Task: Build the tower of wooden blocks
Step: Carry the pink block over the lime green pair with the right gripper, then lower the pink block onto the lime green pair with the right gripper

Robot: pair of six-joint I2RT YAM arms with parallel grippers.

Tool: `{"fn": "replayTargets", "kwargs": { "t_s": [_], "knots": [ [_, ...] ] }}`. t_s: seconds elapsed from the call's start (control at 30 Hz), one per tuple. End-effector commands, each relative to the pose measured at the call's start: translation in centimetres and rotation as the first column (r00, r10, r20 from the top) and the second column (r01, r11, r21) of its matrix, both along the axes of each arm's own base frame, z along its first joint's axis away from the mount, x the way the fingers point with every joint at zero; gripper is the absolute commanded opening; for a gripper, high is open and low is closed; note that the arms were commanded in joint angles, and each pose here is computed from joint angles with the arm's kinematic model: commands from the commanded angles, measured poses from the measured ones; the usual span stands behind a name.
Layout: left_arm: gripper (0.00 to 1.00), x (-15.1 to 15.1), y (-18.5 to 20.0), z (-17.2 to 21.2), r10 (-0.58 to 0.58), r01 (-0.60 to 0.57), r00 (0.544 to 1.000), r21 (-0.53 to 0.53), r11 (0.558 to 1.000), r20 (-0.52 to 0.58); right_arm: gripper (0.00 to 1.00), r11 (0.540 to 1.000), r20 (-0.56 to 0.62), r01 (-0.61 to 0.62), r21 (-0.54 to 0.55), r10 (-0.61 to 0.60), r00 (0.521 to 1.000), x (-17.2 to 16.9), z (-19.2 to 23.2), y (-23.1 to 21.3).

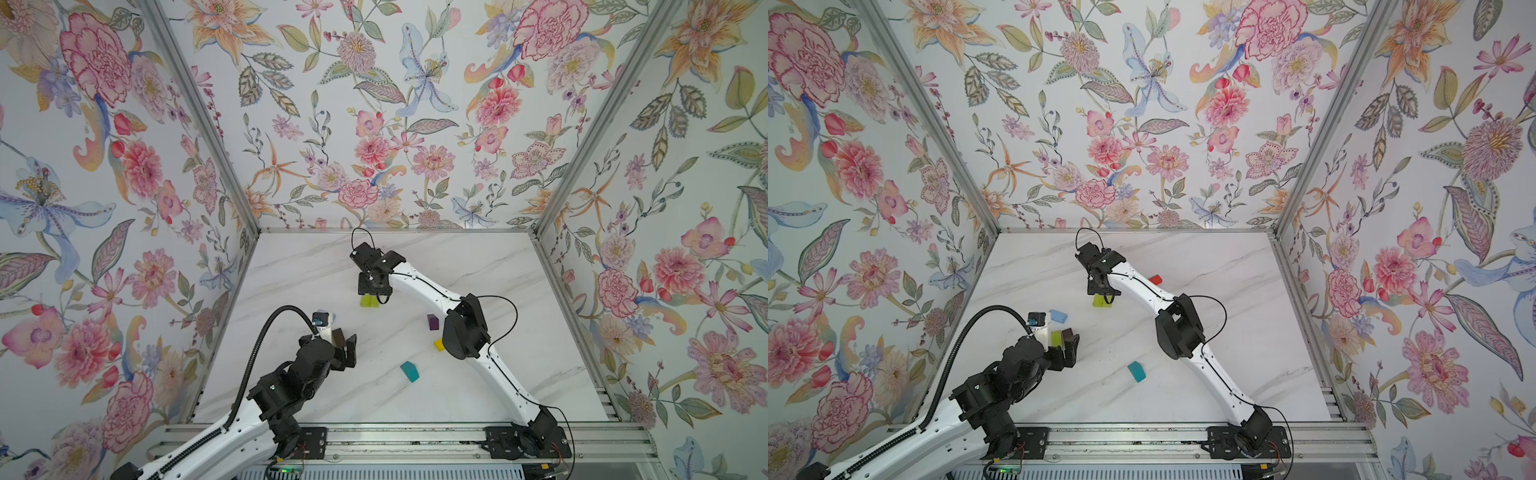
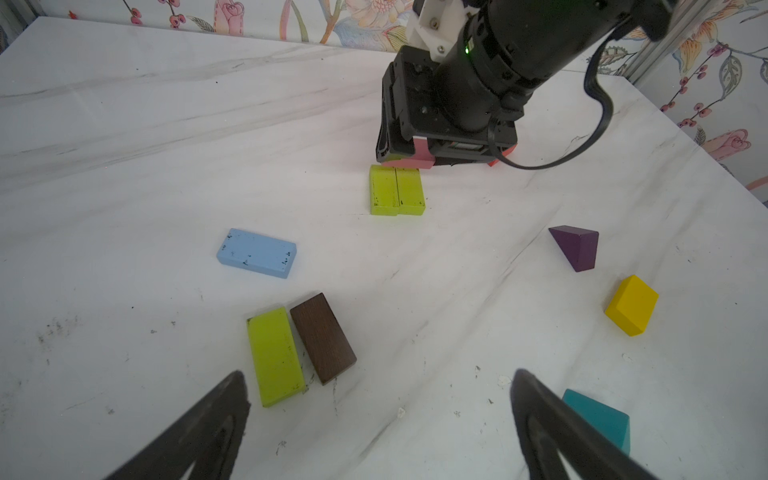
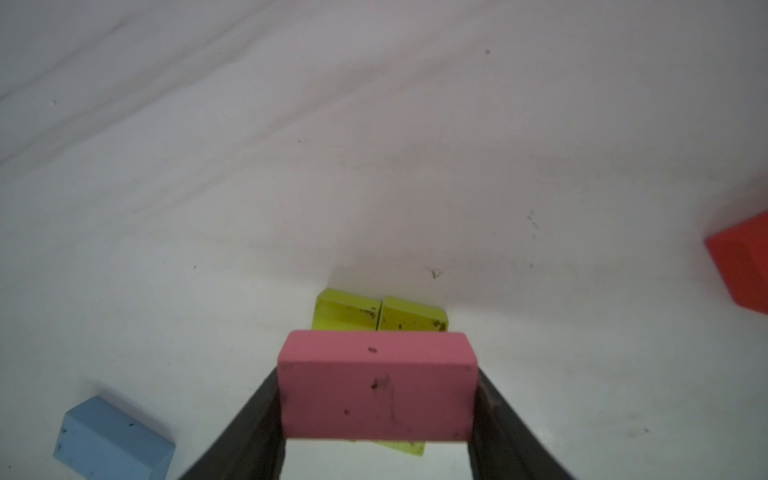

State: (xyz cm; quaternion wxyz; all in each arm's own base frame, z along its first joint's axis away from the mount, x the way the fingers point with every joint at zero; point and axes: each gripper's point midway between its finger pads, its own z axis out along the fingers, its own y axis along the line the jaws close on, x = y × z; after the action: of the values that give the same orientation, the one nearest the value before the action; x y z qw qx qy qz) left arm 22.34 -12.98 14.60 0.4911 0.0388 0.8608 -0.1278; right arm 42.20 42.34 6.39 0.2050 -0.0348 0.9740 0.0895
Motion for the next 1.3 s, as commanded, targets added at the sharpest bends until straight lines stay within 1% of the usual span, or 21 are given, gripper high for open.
{"fn": "replayTargets", "kwargs": {
  "t_s": [0.0,0.97,1.27],
  "knots": [
    [0.99,-0.1,0.1,-0.2,0.001,-0.001,1.000,0.011,1.000,0.013,0.54,1.000,-0.021,0.021,-0.018,-0.021,1.000,0.0,-1.1,-0.4],
    [0.99,-0.1,0.2,0.0,0.002,-0.002,1.000,0.004,1.000,0.020,0.57,1.000,-0.040,0.017,-0.017,-0.018,0.999,0.1,-2.3,-0.3],
    [0.99,-0.1,0.2,0.0,0.005,-0.005,1.000,0.004,1.000,0.021,0.60,1.000,-0.045,0.013,-0.007,-0.013,0.999,0.1,-2.5,0.0]
  ]
}}
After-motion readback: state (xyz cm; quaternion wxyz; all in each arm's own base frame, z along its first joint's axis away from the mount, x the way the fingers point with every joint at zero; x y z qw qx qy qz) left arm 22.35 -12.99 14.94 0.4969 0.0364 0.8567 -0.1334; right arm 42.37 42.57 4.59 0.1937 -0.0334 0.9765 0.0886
